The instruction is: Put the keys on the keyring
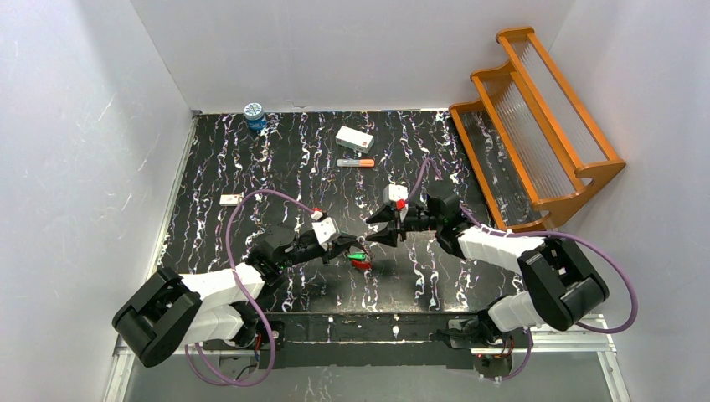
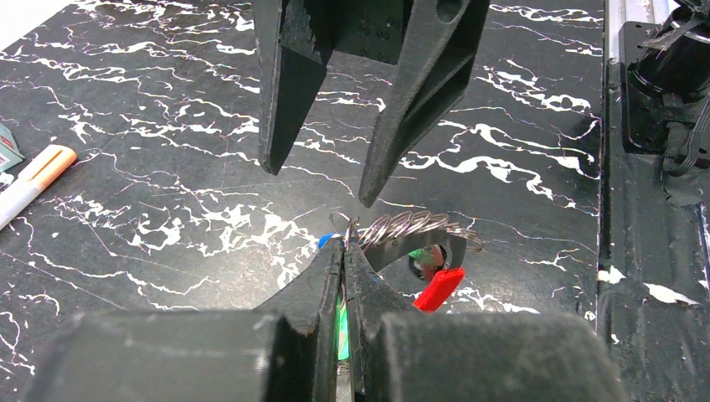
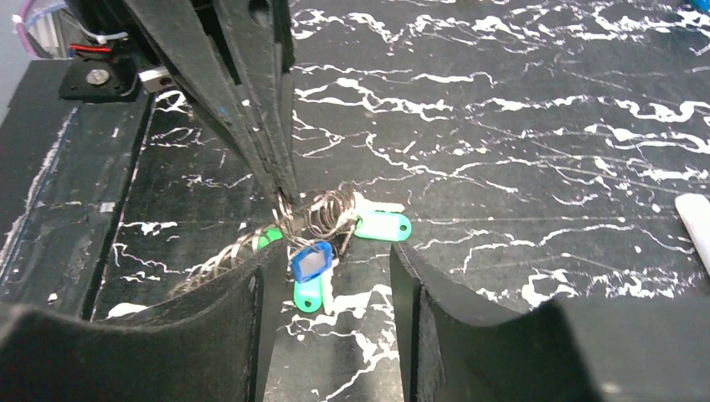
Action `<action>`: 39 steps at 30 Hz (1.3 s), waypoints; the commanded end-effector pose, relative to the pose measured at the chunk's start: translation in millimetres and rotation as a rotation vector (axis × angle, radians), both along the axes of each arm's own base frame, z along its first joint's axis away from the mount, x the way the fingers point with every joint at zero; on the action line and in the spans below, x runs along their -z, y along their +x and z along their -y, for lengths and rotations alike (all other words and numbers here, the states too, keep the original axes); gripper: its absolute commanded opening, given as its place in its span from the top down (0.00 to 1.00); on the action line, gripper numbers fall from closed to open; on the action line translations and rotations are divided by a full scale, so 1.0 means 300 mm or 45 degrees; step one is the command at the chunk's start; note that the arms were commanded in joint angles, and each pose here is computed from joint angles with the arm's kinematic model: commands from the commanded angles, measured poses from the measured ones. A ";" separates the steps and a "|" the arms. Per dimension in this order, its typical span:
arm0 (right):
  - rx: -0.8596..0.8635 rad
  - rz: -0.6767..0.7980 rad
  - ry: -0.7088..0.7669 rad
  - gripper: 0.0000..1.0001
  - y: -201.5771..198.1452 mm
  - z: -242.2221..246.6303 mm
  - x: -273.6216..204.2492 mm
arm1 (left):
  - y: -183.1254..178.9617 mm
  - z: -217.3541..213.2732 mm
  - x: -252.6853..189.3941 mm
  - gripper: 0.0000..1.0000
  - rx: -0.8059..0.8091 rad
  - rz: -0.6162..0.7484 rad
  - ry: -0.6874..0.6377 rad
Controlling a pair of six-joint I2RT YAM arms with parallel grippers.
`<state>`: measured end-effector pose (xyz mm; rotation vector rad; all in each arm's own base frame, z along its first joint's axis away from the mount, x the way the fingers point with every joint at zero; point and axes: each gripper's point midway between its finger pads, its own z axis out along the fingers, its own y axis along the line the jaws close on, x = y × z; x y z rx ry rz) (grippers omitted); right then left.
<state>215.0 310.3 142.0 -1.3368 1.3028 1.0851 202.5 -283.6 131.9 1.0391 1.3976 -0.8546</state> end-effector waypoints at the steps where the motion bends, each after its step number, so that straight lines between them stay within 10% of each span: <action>1: -0.122 0.068 0.081 0.43 -0.032 -0.046 -0.077 | -0.001 0.013 -0.068 1.00 0.019 0.074 -0.065; 8: -0.172 0.042 0.068 0.45 -0.046 -0.081 -0.056 | -0.002 0.018 -0.076 1.00 0.028 0.078 -0.070; 18: -0.215 0.011 0.045 0.98 -0.032 -0.106 -0.033 | -0.003 0.015 -0.080 1.00 0.025 0.085 -0.074; 24: -0.163 0.019 -0.025 0.99 -0.014 -0.090 -0.015 | 0.012 -0.002 -0.077 1.00 -0.022 0.102 -0.056; 30: -0.127 -0.038 -0.229 0.99 -0.016 -0.054 0.063 | 0.053 -0.044 -0.047 0.59 -0.142 0.114 0.008; 39: -0.054 -0.139 -0.497 0.99 -0.044 0.019 0.165 | 0.049 -0.024 0.032 0.56 -0.061 0.085 0.152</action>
